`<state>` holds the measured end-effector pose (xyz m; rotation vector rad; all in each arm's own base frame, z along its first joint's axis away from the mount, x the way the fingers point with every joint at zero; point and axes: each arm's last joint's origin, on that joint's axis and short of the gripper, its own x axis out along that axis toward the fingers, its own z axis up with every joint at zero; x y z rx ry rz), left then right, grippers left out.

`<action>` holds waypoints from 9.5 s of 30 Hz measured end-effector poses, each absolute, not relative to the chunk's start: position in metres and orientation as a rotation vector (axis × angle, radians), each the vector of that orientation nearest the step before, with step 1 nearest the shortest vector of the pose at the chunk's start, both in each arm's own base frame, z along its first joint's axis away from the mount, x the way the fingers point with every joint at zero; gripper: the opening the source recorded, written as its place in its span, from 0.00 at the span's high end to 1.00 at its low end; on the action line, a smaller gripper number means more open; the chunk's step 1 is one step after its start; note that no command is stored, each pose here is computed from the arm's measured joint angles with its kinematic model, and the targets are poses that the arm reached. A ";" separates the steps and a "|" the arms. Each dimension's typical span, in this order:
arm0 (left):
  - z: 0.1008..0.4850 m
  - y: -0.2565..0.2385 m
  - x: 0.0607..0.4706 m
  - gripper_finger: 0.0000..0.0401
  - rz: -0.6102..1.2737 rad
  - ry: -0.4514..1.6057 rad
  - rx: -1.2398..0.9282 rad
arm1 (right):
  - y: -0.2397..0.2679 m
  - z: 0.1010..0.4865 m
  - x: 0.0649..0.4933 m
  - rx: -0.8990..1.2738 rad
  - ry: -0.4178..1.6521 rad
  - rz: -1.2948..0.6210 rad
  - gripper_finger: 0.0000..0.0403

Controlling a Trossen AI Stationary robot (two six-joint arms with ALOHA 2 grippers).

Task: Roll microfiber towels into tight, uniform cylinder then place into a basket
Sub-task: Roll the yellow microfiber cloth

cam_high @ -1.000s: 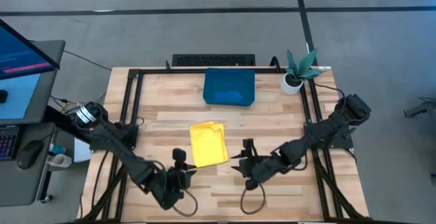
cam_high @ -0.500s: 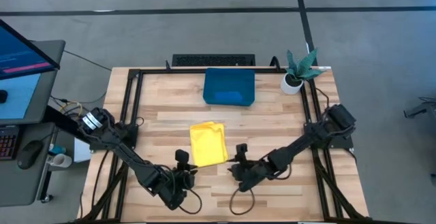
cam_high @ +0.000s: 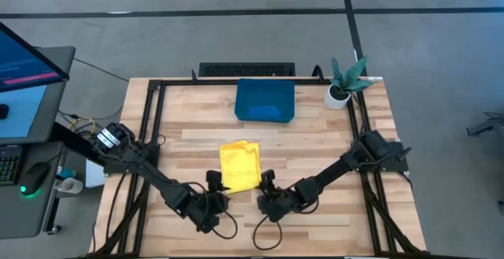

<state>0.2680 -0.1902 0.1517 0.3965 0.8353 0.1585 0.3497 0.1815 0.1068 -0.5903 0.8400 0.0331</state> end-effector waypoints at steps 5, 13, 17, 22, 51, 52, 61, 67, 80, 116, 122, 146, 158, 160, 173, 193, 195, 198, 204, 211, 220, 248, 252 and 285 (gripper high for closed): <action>0.142 -0.178 0.267 0.55 0.184 0.872 0.367 | 0.174 0.106 0.351 -0.628 0.860 -0.037 0.47; 0.125 -0.167 0.266 0.55 0.133 0.877 0.267 | 0.160 0.106 0.356 -0.595 0.889 -0.056 0.47; 0.119 -0.162 0.262 0.55 0.142 0.885 0.267 | 0.158 0.105 0.357 -0.555 0.893 -0.073 0.47; 0.112 -0.153 0.260 0.55 0.143 0.883 0.244 | 0.157 0.105 0.357 -0.544 0.897 -0.073 0.47; 0.115 -0.152 0.269 0.96 0.034 0.947 0.076 | 0.150 0.113 0.362 -0.203 0.987 0.134 0.93; 0.117 -0.153 0.270 0.98 0.028 0.962 0.052 | 0.153 0.116 0.363 -0.167 0.996 0.167 0.94; 0.139 -0.174 0.280 0.93 -0.173 1.059 -0.211 | 0.167 0.131 0.370 0.093 1.067 0.448 0.97; 0.145 -0.176 0.284 0.93 -0.159 1.101 -0.377 | 0.162 0.131 0.373 0.211 1.095 0.423 0.97; 0.149 -0.177 0.273 0.94 -0.088 1.144 -0.347 | 0.121 0.132 0.390 0.622 1.166 0.328 0.98; 0.187 -0.205 0.260 0.94 -0.217 0.734 0.138 | 0.092 0.134 0.399 0.804 1.145 0.188 0.98; 0.153 -0.204 0.277 0.94 -0.210 0.770 0.194 | 0.091 0.135 0.400 0.814 1.134 0.191 0.98; 0.129 -0.171 0.282 0.94 0.070 0.947 0.154 | 0.096 0.135 0.398 0.813 1.152 0.192 0.95; 0.109 -0.166 0.289 0.94 0.119 0.995 0.100 | 0.102 0.135 0.396 0.791 1.166 0.239 0.69; 0.108 -0.166 0.289 0.94 0.132 0.992 0.091 | 0.100 0.136 0.396 0.812 1.184 0.269 0.66; 0.107 -0.165 0.288 0.94 0.134 0.998 0.093 | 0.106 0.203 0.346 0.286 1.082 0.224 0.62; 0.107 -0.165 0.288 0.94 0.132 0.998 0.090 | 0.158 0.133 0.369 -0.203 0.604 0.335 0.84; 0.107 -0.165 0.288 0.94 0.132 0.999 0.090 | 0.153 0.129 0.370 -0.186 0.625 0.317 0.91; 0.107 -0.165 0.288 0.94 0.132 0.999 0.089 | 0.147 0.127 0.370 -0.153 0.666 0.291 0.98; 0.108 -0.166 0.288 0.94 0.133 0.999 0.087 | 0.144 0.120 0.365 -0.143 0.753 0.274 0.93; 0.115 -0.171 0.292 0.94 0.142 1.001 0.130 | 0.134 0.115 0.363 -0.071 0.846 0.212 0.97; 0.128 -0.187 0.292 0.94 0.132 0.992 0.221 | 0.128 0.114 0.363 0.002 0.876 0.162 0.97; 0.124 -0.191 0.267 0.94 0.221 1.025 0.199 | 0.126 0.114 0.364 0.081 0.875 0.122 0.98; 0.140 -0.198 0.260 0.94 0.185 1.020 0.203 | 0.125 0.114 0.364 0.105 0.882 0.108 0.97; 0.111 -0.181 0.272 0.94 0.234 1.008 0.151 | 0.125 0.113 0.363 0.191 0.907 0.109 0.95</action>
